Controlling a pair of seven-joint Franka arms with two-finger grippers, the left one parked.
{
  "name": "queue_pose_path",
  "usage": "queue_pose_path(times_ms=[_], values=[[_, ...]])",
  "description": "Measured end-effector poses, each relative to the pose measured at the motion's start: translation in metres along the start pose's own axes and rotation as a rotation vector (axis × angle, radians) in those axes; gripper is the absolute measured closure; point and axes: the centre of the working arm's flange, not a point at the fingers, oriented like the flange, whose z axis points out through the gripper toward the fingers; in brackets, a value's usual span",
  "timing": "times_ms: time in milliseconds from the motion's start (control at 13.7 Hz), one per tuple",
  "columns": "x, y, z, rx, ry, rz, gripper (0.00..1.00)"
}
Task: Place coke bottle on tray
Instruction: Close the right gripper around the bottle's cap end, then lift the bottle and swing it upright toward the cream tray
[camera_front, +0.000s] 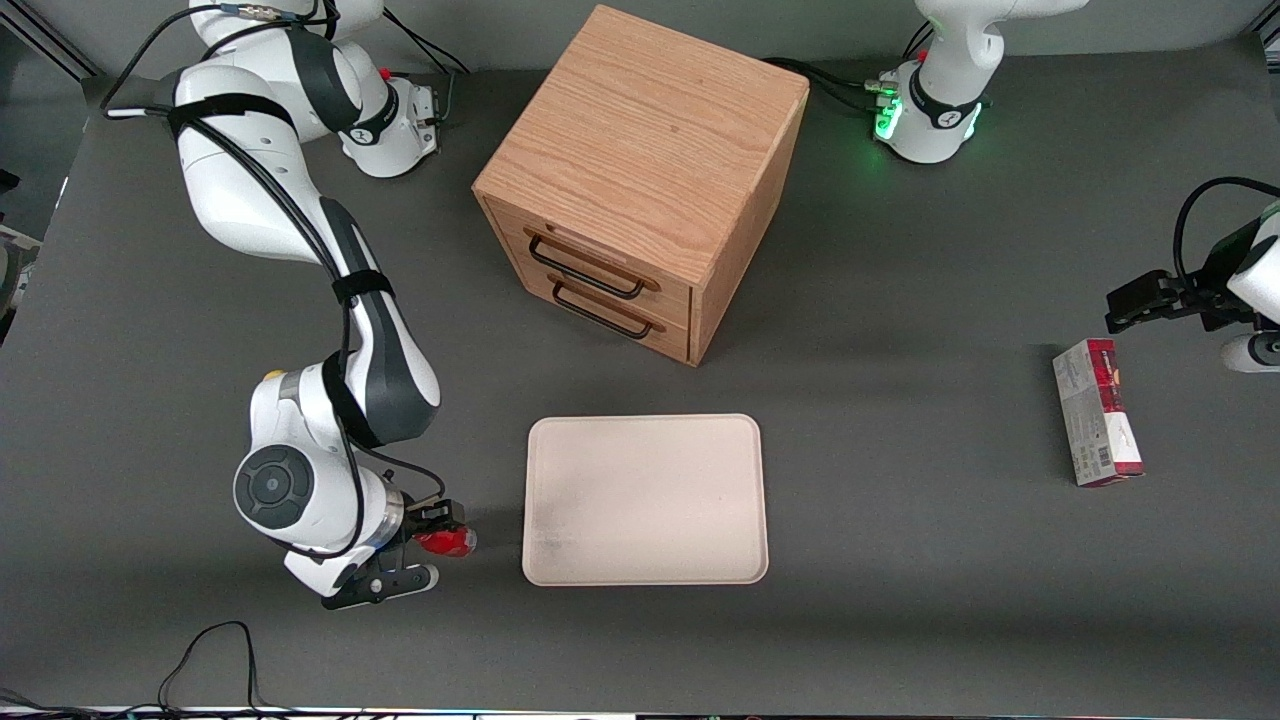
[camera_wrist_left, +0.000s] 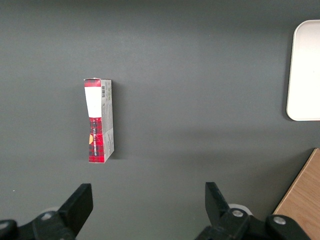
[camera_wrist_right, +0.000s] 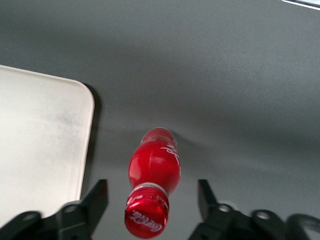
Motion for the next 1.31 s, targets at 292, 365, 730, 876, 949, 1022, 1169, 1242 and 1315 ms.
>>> queue_pose_path(times_ms=[292,365,730,876,949,1022,1169,1242,1315], values=[[0.000,0.000,-0.001,0.001,0.001,0.000,0.67],[0.000,0.000,-0.001,0.001,0.001,0.000,0.67],[0.001,0.000,-0.025,0.003,0.018,-0.001,0.67],[-0.001,0.000,-0.066,0.005,0.040,-0.003,0.67],[-0.005,0.001,-0.092,0.006,0.052,-0.003,0.67],[-0.011,0.001,-0.122,0.007,0.062,-0.003,0.67],[-0.029,0.003,-0.187,0.009,0.081,-0.003,0.67],[-0.042,0.004,-0.221,0.011,0.086,-0.005,0.67],[-0.055,0.004,-0.251,0.013,0.090,-0.008,0.67]])
